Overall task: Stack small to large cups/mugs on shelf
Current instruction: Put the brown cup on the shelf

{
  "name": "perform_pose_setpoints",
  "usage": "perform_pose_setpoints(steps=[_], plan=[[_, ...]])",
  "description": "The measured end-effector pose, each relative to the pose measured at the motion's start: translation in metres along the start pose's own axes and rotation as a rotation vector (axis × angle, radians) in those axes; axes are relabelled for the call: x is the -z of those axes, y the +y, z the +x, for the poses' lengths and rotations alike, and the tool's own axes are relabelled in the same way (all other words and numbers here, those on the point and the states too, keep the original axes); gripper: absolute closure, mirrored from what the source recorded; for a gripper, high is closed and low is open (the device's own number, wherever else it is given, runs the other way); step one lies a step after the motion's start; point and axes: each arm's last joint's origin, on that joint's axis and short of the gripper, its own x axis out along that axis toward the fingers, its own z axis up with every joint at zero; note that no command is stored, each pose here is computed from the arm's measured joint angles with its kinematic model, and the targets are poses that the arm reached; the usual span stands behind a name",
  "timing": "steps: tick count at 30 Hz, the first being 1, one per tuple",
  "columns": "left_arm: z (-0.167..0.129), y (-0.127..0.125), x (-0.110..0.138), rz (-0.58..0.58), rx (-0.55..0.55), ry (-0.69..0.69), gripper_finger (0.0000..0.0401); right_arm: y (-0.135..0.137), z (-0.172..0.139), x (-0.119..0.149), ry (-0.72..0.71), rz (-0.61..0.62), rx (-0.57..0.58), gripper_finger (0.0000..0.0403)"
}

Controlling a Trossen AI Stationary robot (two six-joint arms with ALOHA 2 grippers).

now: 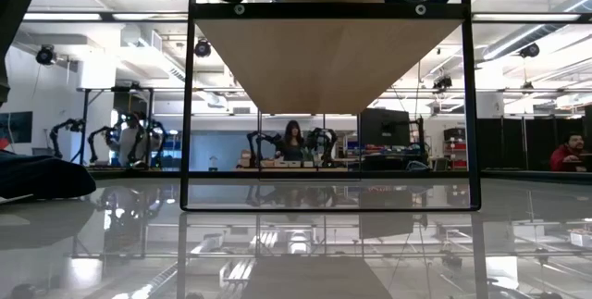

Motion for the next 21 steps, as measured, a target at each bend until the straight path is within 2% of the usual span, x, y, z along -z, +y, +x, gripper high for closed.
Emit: perform_pose_setpoints(steps=[7,14,21], plan=[[0.015,0.006,0.004,0.006,-0.059,0.043,0.0286,-0.009,0.0,-0.004,-0.021,0.056,0.023,0.0394],[0.02,0.008,0.006,0.007,-0.082,0.055,0.0286,-0.008,0.0,-0.013,-0.106,0.068,-0.003,0.0394],[0.026,0.01,0.008,0.007,-0.098,0.07,0.0286,-0.007,0.0,-0.013,-0.103,0.058,-0.033,0.0394]])
